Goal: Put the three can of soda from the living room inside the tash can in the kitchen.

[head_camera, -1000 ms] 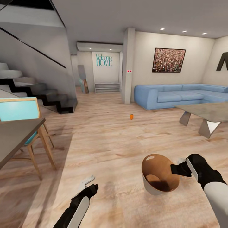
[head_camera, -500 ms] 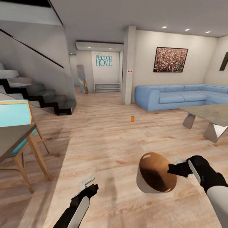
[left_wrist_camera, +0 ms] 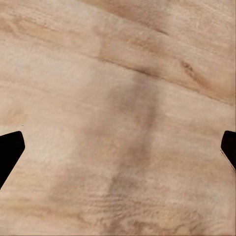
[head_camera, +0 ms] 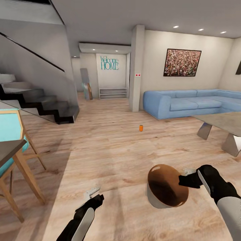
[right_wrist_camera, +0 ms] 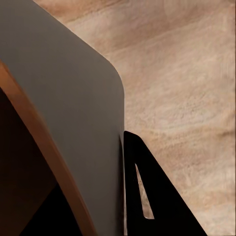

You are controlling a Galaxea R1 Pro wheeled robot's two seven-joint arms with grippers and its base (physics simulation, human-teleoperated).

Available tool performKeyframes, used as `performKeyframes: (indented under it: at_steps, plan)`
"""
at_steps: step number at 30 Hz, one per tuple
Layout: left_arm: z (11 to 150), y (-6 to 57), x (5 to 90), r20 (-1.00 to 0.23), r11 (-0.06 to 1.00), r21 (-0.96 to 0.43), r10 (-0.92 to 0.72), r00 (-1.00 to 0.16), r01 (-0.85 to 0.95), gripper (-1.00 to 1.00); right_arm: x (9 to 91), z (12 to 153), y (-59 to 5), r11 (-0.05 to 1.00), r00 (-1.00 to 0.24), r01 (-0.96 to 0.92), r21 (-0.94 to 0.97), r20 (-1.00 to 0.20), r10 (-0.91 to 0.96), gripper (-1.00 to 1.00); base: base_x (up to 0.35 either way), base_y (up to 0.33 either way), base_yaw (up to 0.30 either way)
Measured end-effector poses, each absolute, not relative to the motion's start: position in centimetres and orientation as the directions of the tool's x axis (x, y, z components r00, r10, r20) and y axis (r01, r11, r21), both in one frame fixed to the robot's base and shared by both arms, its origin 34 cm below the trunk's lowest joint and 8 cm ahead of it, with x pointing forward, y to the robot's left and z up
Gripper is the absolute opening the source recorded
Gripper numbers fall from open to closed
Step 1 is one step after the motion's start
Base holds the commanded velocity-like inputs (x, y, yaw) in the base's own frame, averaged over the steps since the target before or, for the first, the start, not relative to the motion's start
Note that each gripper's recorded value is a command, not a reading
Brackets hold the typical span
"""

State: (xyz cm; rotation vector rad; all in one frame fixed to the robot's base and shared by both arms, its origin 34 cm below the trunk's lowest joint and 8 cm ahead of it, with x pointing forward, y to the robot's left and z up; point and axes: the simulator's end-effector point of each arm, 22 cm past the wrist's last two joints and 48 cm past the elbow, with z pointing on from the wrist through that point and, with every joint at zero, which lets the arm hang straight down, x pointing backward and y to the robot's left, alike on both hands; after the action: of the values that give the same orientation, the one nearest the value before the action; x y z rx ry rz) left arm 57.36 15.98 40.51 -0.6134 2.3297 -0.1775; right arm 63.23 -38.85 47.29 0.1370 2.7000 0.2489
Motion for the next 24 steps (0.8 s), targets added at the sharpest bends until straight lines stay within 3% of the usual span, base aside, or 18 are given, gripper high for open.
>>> performKeyframes:
  at_steps: [5,11,24]
  plan:
    - [40.4,16.0,57.3,-0.606,0.878,-0.291,-0.476,-0.637,-0.38,1.0,62.7,47.1,-42.0,0.999,-0.92,0.036,-0.017,-0.392,0.026,-1.0,0.344,0.0,0.0]
    - [40.3,16.0,57.2,-0.605,0.879,-0.288,-0.475,-0.638,-0.381,1.0,62.9,50.7,-40.5,0.999,-0.856,-0.009,-0.049,-0.516,-0.033,-1.0,0.344,0.0,0.0]
    - [40.3,16.0,57.2,-0.605,0.879,-0.287,-0.475,-0.639,-0.381,1.0,62.4,50.9,-40.3,0.998,-0.847,-0.018,-0.063,-0.53,-0.048,-1.0,0.344,0.0,-0.039]
